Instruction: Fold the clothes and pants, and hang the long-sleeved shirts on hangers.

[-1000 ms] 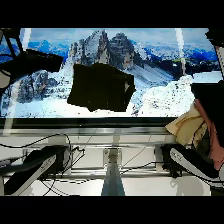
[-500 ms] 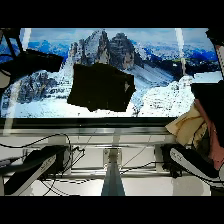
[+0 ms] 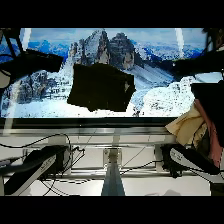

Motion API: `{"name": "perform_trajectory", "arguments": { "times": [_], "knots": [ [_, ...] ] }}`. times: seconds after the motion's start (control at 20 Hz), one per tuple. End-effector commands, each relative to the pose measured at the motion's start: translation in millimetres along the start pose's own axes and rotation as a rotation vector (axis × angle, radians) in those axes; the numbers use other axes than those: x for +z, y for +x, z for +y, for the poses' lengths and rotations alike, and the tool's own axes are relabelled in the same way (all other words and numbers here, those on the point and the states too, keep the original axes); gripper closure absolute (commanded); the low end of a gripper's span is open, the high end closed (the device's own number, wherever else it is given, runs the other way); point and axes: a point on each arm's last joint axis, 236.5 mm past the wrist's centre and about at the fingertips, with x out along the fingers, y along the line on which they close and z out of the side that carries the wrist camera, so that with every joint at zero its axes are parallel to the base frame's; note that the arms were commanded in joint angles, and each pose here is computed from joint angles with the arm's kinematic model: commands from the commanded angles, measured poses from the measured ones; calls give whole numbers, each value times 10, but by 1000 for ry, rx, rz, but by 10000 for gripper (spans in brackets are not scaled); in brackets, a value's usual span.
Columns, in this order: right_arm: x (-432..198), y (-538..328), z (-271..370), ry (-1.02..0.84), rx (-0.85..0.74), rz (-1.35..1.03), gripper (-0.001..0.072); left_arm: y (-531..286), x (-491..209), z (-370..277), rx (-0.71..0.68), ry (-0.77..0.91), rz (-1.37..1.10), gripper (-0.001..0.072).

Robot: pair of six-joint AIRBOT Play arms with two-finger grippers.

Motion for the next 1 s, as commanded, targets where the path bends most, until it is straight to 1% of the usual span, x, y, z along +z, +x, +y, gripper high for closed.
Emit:
{"name": "perform_trajectory", "arguments": {
  "times": [0.0,0.1,0.15,0.3,0.45,0.55,0.7,0.8,0.85,0.9,0.95],
  "knots": [
    [-801,767,402,41,178,203,601,-7,-39,86,36,39,18,0],
    [-1070,1110,593,78,204,228,187,-8,-47,114,47,52,22,-1],
    [-1142,1254,652,98,193,227,153,-8,-46,109,45,50,21,0],
    [-1264,1589,769,179,176,280,153,-6,-20,29,12,16,9,0],
    [-1395,1840,922,306,247,402,152,10,-19,117,35,15,7,1],
    [-1393,1958,996,358,284,440,152,36,-106,250,61,7,39,2],
    [-1300,2065,1156,355,326,447,152,163,-529,530,96,-20,199,4],
    [-1219,2140,1196,341,323,430,152,276,-970,696,85,-97,357,5],
    [-1201,2170,1196,350,323,432,152,341,-1207,719,55,-155,439,33],
    [-1205,2197,1190,364,323,440,152,411,-1453,716,18,-220,523,103],
    [-1230,2209,1198,370,327,455,153,489,-1658,703,-20,-285,589,123]
  ]
}}
